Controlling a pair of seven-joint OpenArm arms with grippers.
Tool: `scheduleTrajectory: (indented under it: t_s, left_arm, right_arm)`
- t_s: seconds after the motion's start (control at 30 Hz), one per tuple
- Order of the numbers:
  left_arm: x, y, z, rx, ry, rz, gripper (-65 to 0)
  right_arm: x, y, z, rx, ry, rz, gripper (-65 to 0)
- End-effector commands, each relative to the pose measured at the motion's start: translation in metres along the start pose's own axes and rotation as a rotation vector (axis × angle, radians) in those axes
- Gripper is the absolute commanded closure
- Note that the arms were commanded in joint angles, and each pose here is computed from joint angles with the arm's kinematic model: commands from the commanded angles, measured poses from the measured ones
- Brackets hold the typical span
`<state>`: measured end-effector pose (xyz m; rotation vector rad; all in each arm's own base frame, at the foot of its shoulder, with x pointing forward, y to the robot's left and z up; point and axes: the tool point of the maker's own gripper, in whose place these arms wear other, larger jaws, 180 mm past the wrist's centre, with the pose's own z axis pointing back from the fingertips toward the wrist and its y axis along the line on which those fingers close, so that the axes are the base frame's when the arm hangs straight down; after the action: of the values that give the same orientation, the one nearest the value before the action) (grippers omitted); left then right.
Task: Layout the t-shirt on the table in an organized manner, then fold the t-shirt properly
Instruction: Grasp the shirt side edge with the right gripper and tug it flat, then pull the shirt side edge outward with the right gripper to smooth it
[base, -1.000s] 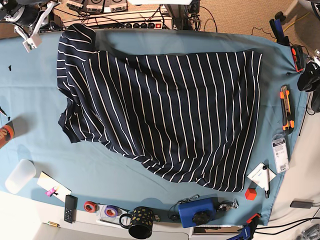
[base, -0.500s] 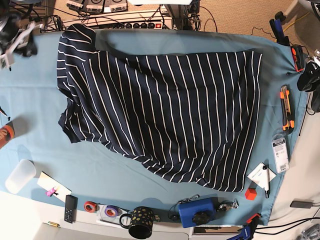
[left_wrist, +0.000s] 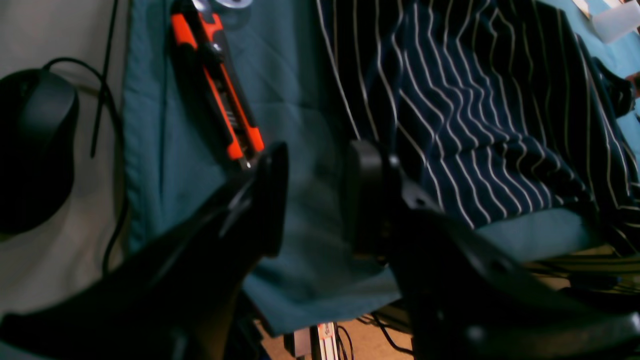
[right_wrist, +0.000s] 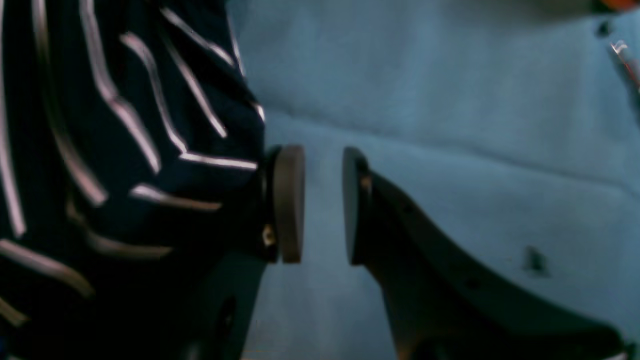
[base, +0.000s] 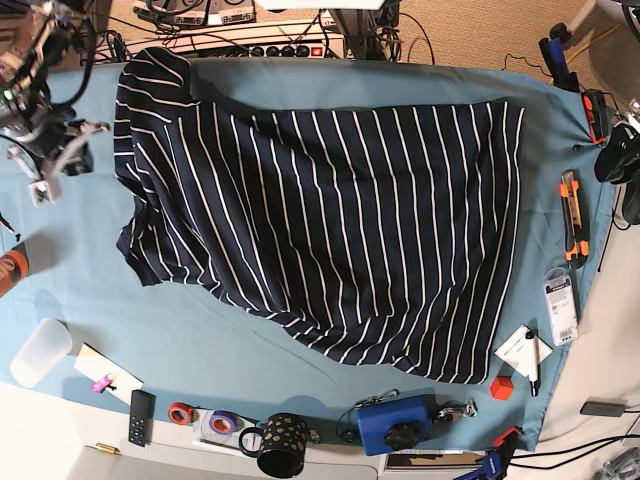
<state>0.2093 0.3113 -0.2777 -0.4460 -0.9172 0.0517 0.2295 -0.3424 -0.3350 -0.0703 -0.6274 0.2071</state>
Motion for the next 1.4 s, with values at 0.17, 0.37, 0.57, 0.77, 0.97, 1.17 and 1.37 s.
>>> scheduleTrajectory:
  t_s: [0.17,0.37,0.57,0.77,0.97,1.17,1.37]
  left_arm:
    - [0.016,-0.003,0.004,-0.011,-0.046,-0.031,-21.1]
    - [0.017,-0.003,0.004,-0.011,-0.046,-0.031,-21.1]
    - [0.021,-0.003,0.004,-0.011,-0.069,-0.031,-21.1]
    - [0.02,-0.003,0.004,-0.011,-0.069,-0.031,-21.1]
    - [0.021,-0.003,0.004,-0.011,-0.07,-0.031,-21.1]
    - [0.021,-0.003,0.004,-0.011,-0.071,-0.031,-21.1]
    - [0.021,-0.003,0.004,-0.011,-0.071,-0.031,-21.1]
  right_arm:
    - [0.015,0.009,-0.032,0.082,0.001,-0.016,-14.1]
    - [-0.005,0.022,-0.052,0.108,0.113,0.027,-13.0]
    - [-0.028,0.022,-0.05,0.091,0.242,0.008,0.0]
    - [-0.032,0.025,-0.022,0.13,0.221,-0.035,0.0]
    - [-0.035,0.019,0.029,0.145,0.082,-0.088,0.0]
    - [-0.059,0.004,0.075,0.109,0.057,-0.162,0.0]
    - [-0.102,0.003,0.099,0.092,0.143,-0.224,0.0]
